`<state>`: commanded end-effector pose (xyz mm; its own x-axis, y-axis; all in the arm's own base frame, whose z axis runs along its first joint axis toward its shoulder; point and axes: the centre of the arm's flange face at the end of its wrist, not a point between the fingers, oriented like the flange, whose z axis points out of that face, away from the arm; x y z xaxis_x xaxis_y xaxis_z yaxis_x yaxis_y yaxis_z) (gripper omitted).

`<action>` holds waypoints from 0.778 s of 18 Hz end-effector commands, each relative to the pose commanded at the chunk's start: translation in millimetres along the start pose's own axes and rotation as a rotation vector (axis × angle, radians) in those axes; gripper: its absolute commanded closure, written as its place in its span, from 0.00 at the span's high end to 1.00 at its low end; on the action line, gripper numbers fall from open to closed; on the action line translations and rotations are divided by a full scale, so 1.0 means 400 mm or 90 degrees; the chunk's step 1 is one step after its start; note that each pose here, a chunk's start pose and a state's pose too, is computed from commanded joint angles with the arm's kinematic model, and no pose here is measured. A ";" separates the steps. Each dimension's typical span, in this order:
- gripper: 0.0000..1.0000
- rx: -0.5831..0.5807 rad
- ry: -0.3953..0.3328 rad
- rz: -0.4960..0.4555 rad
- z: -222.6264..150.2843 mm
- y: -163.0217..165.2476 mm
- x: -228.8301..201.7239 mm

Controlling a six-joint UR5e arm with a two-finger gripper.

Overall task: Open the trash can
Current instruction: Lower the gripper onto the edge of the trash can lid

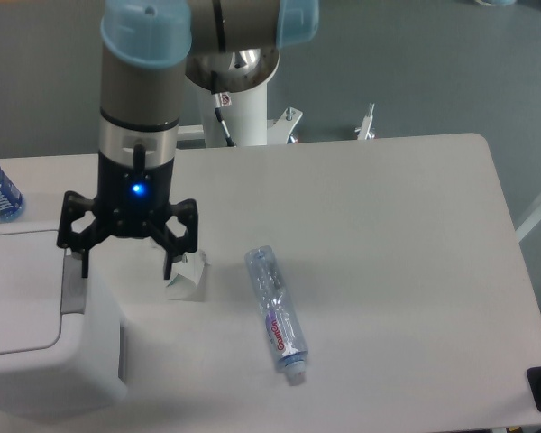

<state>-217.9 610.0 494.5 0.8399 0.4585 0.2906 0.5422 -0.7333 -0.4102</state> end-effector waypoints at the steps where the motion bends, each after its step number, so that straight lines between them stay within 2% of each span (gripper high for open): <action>1: 1.00 0.005 0.000 0.000 0.000 -0.002 0.000; 14: 1.00 -0.001 -0.001 -0.001 0.036 0.000 -0.009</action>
<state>-220.6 615.5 480.9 0.8387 0.4606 0.2907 0.5440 -0.7332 -0.4080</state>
